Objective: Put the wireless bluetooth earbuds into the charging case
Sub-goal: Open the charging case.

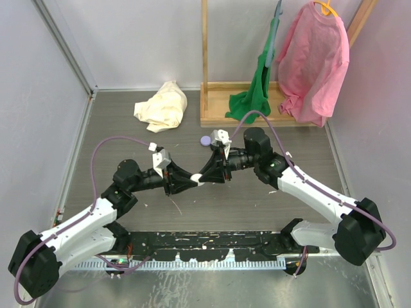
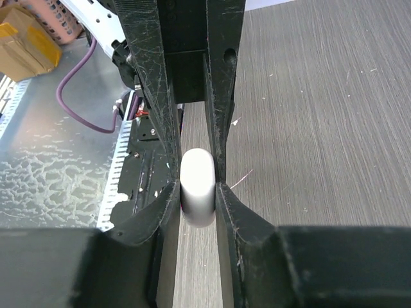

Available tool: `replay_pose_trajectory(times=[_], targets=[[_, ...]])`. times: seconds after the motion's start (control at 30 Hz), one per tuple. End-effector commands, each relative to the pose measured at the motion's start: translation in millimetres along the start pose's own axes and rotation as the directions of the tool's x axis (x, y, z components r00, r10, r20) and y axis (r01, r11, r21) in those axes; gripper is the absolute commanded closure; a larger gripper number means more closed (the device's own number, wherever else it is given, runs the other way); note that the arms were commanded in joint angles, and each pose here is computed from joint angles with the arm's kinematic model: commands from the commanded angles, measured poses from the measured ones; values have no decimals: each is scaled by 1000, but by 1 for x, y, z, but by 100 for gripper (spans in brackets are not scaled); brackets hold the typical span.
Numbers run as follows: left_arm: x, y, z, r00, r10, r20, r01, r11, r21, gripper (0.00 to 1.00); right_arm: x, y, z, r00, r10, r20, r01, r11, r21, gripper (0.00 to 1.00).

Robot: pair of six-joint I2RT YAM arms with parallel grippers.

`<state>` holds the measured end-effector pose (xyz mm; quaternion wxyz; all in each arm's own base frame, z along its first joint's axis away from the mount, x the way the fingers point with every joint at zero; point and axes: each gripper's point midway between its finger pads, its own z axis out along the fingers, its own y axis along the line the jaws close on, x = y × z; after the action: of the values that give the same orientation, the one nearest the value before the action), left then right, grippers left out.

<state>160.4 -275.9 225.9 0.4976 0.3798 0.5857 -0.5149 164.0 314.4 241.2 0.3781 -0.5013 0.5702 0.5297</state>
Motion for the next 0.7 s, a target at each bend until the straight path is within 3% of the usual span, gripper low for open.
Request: replay_pose_trajectory(times=[0.0,0.13,0.23,0.53,0.67], targets=[[-28,-5,1,996,63,67,-65,998,15,76,-26,8,1,997,-61,43,62,997,-35,87],[-27,-4,2,996,60,71,-61,998,12,59,-32,8,-1,995,-76,58,77,997,-21,90],[-24,-2,3,997,53,64,-53,999,10,52,-35,9,-2,994,-83,67,84,996,-15,91],[-20,1,6,998,39,52,-40,999,14,51,-40,10,-3,992,-94,83,95,995,-7,91],[-20,0,6,998,36,54,-37,999,17,58,-43,11,-4,991,-101,91,101,995,-6,91]])
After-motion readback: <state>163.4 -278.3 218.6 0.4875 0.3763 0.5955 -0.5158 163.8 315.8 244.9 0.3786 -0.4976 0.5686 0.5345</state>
